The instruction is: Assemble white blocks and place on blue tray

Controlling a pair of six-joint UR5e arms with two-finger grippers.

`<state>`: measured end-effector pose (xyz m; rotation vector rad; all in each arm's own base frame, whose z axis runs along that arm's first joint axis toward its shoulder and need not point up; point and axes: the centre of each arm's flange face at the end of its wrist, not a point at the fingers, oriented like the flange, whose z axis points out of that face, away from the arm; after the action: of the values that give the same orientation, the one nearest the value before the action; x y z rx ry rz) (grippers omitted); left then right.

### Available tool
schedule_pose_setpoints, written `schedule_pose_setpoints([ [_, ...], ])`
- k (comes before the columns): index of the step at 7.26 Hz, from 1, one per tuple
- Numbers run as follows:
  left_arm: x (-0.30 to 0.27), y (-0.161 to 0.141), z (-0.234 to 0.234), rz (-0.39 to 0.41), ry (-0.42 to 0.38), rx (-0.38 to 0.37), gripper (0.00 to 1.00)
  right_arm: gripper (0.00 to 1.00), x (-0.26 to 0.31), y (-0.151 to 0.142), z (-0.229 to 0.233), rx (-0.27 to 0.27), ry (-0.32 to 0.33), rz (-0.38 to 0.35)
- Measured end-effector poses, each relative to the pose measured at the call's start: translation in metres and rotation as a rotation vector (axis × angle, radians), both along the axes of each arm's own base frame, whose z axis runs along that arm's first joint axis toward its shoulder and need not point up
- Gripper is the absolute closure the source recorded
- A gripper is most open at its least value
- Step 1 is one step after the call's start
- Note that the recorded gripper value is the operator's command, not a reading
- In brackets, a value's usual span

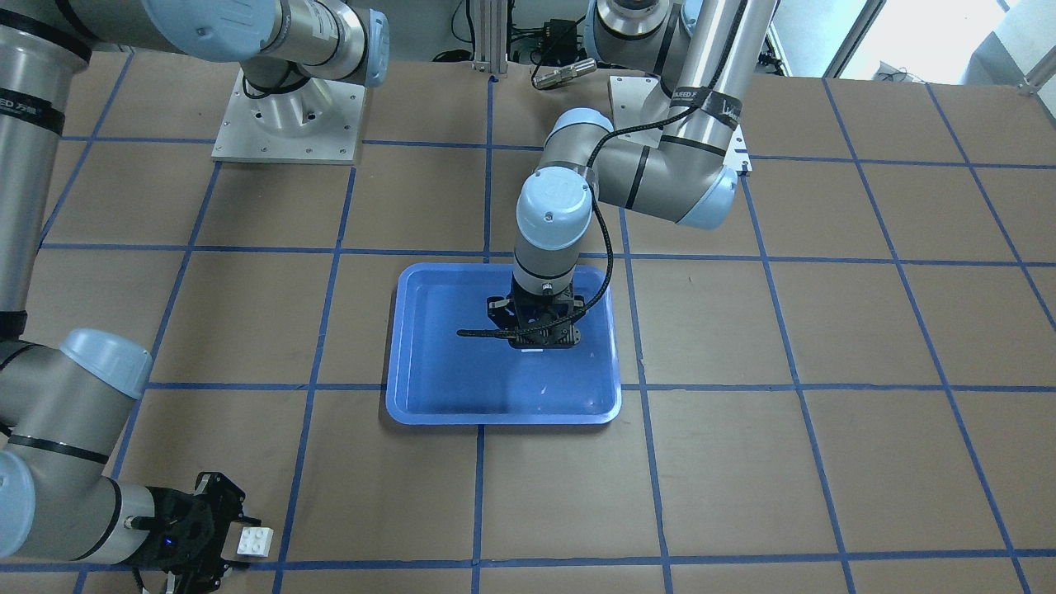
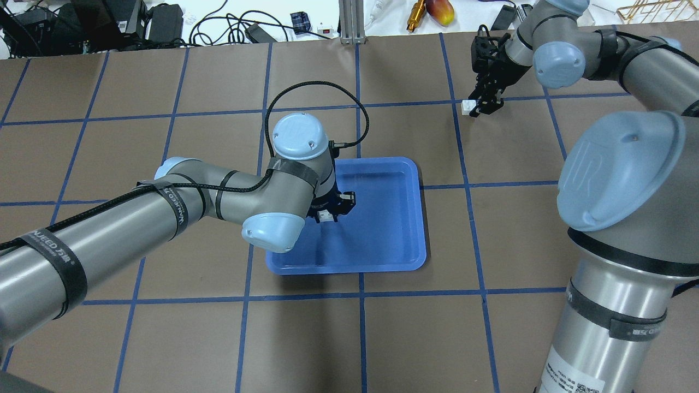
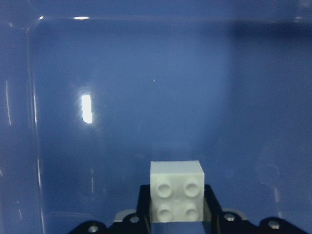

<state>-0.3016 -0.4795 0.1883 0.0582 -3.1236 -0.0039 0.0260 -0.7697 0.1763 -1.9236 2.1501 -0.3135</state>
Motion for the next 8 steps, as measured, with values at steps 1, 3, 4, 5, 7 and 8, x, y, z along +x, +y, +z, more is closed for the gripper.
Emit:
schedule_pose_setpoints([
  [1,0.0,-0.001,-0.002,0.001,0.001,0.003,0.75,1.0,0.0,0.0,0.001,-0.001,0.002,0.003],
  [3,-0.002,0.0,-0.007,0.0,-0.001,0.013,0.15,1.0,0.011,0.002,0.009,0.001,-0.016,0.002],
  [4,-0.002,0.0,-0.008,-0.001,-0.002,0.013,0.14,1.0,0.021,0.005,0.026,0.001,-0.037,-0.016],
  [5,-0.003,0.0,-0.008,-0.001,-0.001,0.011,0.14,1.0,0.028,0.01,0.046,0.006,-0.049,-0.04],
  [7,-0.003,-0.003,-0.003,-0.004,0.003,-0.001,0.1,1.0,0.053,0.039,0.082,0.015,-0.068,-0.031],
  [8,0.001,-0.007,0.006,-0.019,0.009,-0.018,0.09,1.0,0.071,0.062,0.095,0.02,-0.085,-0.014],
])
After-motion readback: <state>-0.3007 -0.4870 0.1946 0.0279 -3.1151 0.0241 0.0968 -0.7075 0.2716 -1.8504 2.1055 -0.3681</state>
